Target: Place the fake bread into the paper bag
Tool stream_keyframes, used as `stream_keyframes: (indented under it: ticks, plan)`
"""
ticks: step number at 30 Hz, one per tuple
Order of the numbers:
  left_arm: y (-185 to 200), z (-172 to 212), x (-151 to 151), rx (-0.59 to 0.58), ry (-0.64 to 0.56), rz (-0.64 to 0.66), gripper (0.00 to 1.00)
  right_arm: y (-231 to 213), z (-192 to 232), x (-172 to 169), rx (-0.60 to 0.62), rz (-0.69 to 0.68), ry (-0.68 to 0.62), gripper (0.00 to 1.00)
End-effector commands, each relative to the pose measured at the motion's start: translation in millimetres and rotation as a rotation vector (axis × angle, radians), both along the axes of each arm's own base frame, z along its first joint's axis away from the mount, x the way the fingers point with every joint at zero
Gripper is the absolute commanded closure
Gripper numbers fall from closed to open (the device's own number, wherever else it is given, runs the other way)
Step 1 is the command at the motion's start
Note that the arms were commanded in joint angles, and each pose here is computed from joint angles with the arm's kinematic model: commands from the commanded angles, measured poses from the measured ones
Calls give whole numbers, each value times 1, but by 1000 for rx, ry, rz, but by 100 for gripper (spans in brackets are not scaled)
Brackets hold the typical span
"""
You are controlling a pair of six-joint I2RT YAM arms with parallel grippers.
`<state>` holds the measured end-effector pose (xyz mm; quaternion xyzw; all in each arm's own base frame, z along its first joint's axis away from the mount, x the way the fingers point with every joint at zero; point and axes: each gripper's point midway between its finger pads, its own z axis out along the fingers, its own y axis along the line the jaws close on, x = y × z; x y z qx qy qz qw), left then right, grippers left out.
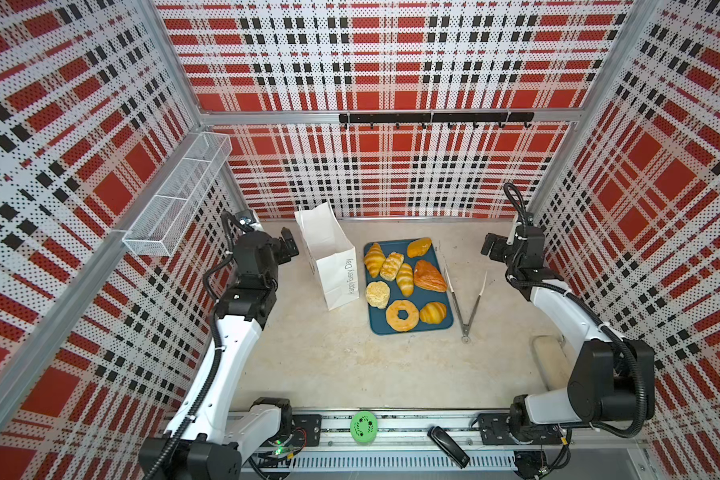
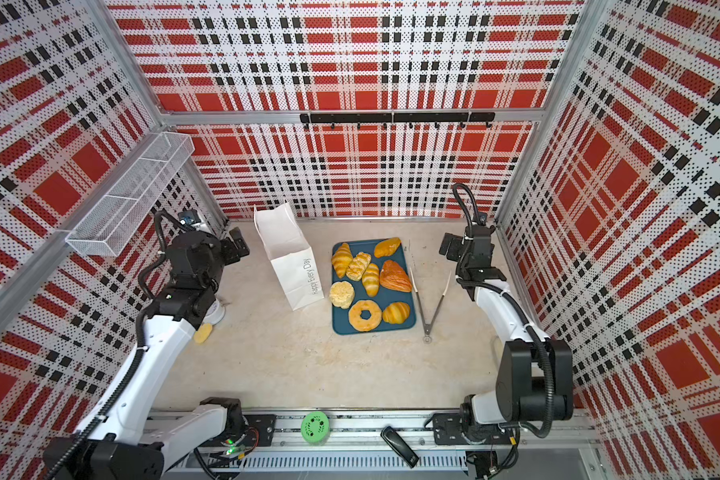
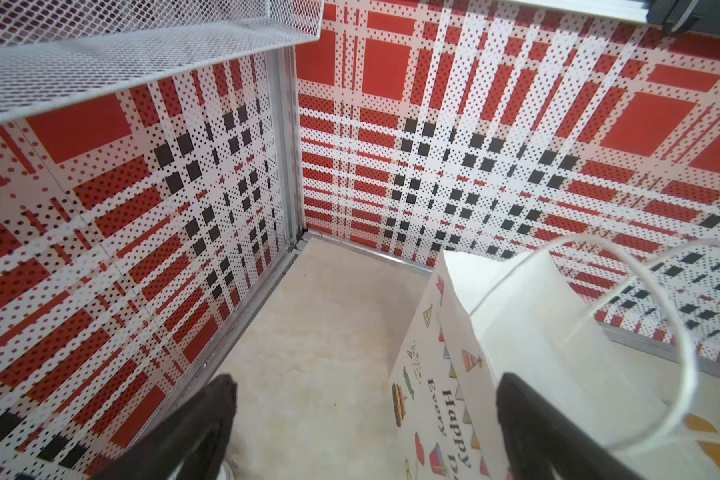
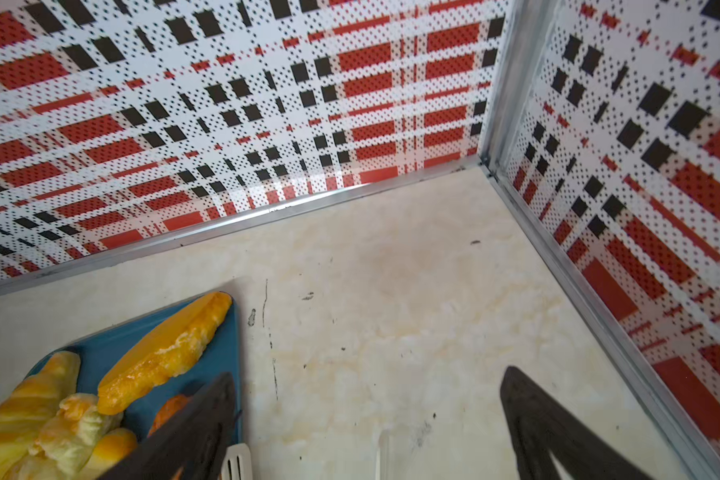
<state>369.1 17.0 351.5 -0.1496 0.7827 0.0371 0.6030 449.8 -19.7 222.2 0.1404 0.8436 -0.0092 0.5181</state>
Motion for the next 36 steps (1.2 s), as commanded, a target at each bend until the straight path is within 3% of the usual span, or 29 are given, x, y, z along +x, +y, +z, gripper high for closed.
stream_keyframes:
  ticks: [1, 6, 14, 24, 30, 36]
  plan:
    - [-17, -25, -18, -30, 188, -15, 1, -8, -16, -11, 35, -69, 102, 0]
    - [-26, -24, -30, -74, 312, 11, 3, -8, -23, -20, 37, -77, 165, 0]
    - [-50, -34, -35, -153, 408, -12, 12, -18, -42, -42, 41, -158, 274, 1]
    - [-72, -53, -9, -217, 495, -44, 33, -20, -51, -57, 73, -204, 327, 4]
    - [-76, -58, 10, -226, 513, -53, 37, -22, -50, -69, 64, -214, 335, 5]
    - [-79, -68, 22, -244, 549, -70, 50, -28, -46, -77, 40, -239, 349, 5]
